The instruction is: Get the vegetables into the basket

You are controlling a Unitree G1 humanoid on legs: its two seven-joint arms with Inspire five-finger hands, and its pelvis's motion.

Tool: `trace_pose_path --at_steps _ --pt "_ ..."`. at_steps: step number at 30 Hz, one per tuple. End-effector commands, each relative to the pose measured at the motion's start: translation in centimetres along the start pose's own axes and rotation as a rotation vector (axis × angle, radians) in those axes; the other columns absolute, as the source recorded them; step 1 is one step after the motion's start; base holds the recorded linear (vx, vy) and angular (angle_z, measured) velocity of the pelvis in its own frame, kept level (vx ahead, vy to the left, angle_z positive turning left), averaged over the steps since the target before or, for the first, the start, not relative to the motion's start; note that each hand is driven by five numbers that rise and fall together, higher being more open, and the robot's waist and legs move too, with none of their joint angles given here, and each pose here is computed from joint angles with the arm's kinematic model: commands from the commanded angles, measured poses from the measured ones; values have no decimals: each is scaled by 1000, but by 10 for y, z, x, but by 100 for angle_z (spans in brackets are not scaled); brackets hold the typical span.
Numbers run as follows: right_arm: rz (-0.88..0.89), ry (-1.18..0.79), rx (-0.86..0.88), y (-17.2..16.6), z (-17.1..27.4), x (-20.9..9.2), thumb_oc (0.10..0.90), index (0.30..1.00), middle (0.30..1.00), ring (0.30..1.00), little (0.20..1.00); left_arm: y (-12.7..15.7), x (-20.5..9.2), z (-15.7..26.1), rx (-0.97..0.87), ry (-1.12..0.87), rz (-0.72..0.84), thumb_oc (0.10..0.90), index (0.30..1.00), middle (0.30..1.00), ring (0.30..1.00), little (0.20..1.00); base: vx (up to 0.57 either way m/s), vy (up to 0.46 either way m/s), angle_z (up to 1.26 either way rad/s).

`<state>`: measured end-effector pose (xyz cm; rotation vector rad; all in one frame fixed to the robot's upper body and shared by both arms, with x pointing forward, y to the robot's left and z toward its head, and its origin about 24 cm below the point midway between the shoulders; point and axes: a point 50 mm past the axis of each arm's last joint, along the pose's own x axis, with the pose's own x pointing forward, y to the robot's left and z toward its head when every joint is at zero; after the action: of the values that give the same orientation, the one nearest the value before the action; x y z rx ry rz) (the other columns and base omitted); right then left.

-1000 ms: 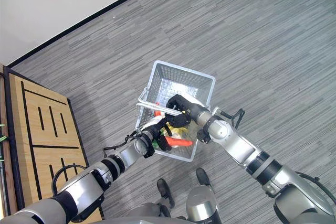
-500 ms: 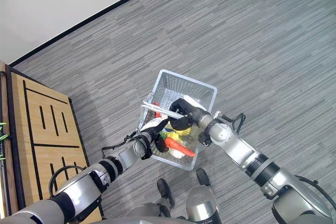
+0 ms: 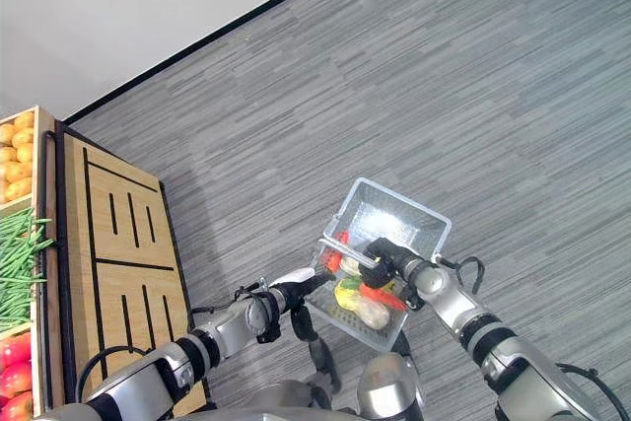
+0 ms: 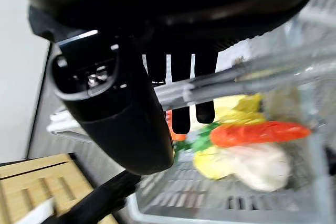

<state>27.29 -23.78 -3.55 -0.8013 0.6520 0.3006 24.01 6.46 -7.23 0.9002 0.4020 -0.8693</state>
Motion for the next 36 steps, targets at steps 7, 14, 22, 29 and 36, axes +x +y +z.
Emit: trace_pose_path --at_steps 7,14,22,29,36 --pt "-116 120 242 17 -52 -5 400 300 300 300 300 -17 -26 -63 -290 166 7 900 1000 1000 1000 1000 44 -72 26" --pt "-113 411 487 63 -120 -27 400 300 300 300 300 -36 -61 -135 -704 461 207 900 1000 1000 1000 1000 20 -20 18" --pt "-108 605 664 101 -154 -51 400 300 300 300 300 -72 -94 -175 -1020 720 337 900 1000 1000 1000 1000 11 11 1" --pt "-114 745 726 123 -178 -75 400 300 300 300 300 -102 -118 -190 -1128 860 350 900 1000 1000 1000 1000 5 15 -2" --pt "-122 811 791 139 -187 -87 400 300 300 300 300 -125 -134 -195 -1195 954 341 900 1000 1000 1000 1000 0 0 0"
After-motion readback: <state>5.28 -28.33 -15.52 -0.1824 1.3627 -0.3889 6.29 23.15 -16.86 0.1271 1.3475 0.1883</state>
